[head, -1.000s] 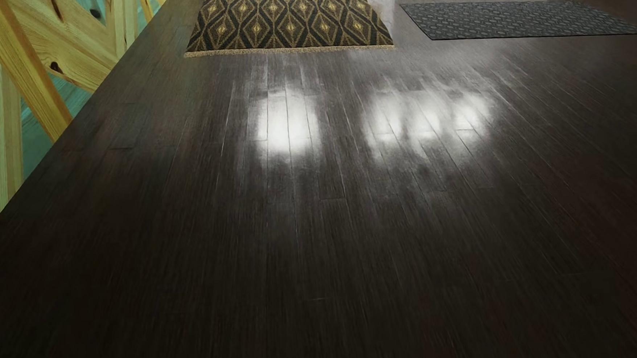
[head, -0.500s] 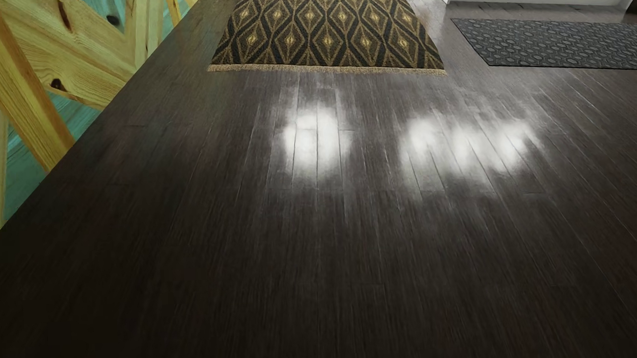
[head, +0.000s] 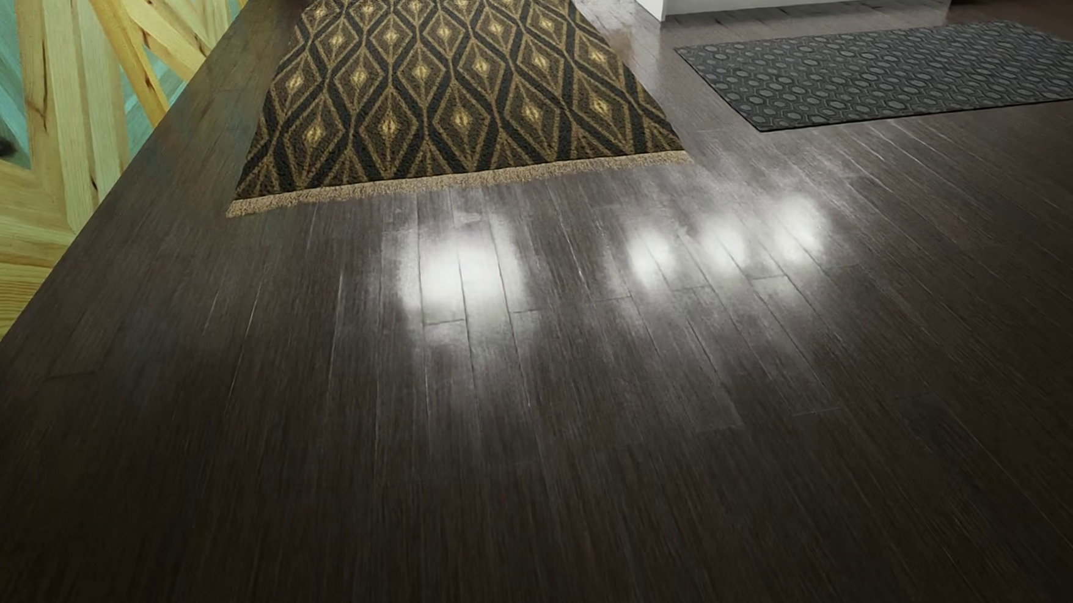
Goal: Advance
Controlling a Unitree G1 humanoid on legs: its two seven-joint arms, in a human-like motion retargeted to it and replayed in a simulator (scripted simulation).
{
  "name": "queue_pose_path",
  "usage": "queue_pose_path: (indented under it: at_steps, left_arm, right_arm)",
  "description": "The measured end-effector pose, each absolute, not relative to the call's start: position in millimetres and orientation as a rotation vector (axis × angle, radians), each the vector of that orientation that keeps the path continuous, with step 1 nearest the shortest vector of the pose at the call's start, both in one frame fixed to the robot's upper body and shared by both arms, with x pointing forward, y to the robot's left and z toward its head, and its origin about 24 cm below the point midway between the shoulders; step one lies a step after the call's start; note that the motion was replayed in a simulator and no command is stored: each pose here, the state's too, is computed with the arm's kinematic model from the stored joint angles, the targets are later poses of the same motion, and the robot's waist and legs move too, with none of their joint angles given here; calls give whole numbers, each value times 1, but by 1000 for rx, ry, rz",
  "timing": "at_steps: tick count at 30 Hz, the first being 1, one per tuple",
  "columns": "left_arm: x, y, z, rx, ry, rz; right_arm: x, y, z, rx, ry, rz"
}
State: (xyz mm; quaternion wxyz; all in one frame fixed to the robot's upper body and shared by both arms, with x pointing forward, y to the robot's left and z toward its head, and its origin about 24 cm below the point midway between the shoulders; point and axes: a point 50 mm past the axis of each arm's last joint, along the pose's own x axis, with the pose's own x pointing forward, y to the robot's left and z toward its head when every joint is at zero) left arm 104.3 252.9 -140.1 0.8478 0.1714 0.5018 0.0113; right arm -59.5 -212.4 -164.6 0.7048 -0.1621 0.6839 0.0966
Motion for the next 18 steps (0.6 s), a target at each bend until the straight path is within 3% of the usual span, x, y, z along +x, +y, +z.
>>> queue_pose_path:
  at_steps: [3, 8, 13, 15, 18]
  left_arm:
    - [77, 242, -153, 372, 1161, -38]
    - [44, 225, -162, 361, 1246, -106]
    - [1, 220, -167, 364, 1371, -148]
    - [-22, 218, -169, 370, 1453, -173]
    - [-39, 217, -170, 383, 1514, -196]
  right_arm:
    - [-34, -211, -166, -348, 1439, 192]
    - [61, -230, -154, -427, 1169, 161]
    - [153, -249, -114, -463, 869, 73]
    - [164, -248, -108, -440, 825, 48]
    - [133, -238, -125, -403, 918, 66]
